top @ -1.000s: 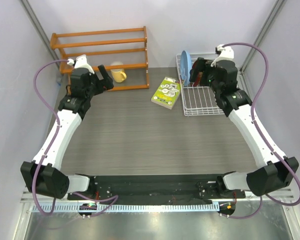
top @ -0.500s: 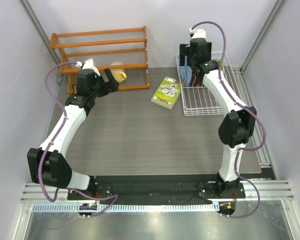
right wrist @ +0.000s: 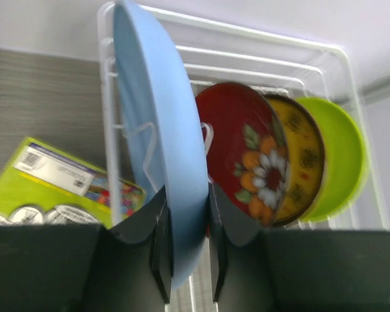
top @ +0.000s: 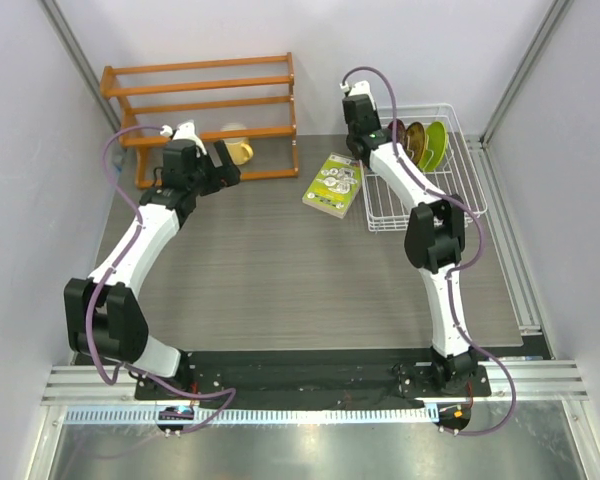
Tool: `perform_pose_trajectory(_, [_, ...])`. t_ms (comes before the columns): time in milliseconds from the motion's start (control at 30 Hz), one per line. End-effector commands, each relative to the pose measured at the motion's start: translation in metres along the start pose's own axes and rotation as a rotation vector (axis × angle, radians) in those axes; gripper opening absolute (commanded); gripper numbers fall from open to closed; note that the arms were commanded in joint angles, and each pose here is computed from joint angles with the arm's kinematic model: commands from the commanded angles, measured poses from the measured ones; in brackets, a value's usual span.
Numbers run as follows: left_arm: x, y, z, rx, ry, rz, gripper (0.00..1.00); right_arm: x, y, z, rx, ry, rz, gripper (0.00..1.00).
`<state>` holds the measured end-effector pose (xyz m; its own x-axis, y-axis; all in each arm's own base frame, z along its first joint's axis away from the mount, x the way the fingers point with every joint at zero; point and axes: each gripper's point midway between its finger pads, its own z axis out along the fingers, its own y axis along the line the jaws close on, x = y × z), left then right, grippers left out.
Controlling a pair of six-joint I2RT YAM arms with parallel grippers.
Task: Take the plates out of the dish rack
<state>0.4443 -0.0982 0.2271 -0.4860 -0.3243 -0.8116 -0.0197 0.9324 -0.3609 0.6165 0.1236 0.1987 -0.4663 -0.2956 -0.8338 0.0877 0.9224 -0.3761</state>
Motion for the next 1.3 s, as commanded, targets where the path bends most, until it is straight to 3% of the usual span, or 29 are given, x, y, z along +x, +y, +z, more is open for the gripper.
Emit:
perform_pose_trajectory(0, [-0.006, 0.009, 0.000, -0.035, -0.027, 0.025, 0.99, -0.042, -0.016, -0.023, 0.126, -0.097, -0.031, 0.21])
perform_pose_trajectory(100, [-0.003, 0.012, 0.002, -0.050, -0.021, 0.028, 0.99, -0.054, -0.019, -0.038, 0.224, -0.134, -0.086, 0.06])
perform_pose_trajectory(267, [-0.003, 0.018, -0.001, -0.082, -0.023, 0.033, 0.99, -0.082, -0.033, -0.074, 0.452, -0.221, -0.095, 0.04])
perform_pose_trajectory(567, [0.002, 0.034, -0.005, -0.167, -0.008, 0.029, 1.00, -0.113, -0.070, -0.136, 0.604, -0.252, -0.071, 0.05])
perform_pose_trajectory(667, [0.005, 0.025, -0.005, -0.118, 0.000, 0.011, 0.99, -0.123, -0.060, -0.162, 0.447, -0.271, -0.011, 0.05])
perform_pose_trajectory(700, [0.005, 0.022, -0.005, -0.101, 0.000, -0.005, 1.00, -0.115, -0.044, -0.166, 0.357, -0.247, -0.061, 0.05])
perform_pose_trajectory(733, [0.007, 0.014, -0.006, -0.063, 0.010, -0.014, 0.99, -0.123, -0.046, -0.182, 0.294, -0.282, 0.059, 0.05])
perform_pose_trajectory(900, [0.015, -0.005, -0.011, 0.054, 0.004, -0.086, 0.99, -0.096, -0.009, -0.220, 0.062, -0.257, 0.116, 0.05])
perform_pose_trajectory(1033, [0.017, -0.012, -0.023, 0.108, -0.022, -0.126, 0.99, -0.067, 0.029, -0.234, -0.209, -0.200, 0.223, 0.06])
perform_pose_trajectory(1267, [0.022, -0.024, -0.046, 0.211, -0.080, -0.189, 0.99, -0.038, 0.068, -0.267, -0.508, -0.142, 0.453, 0.07])
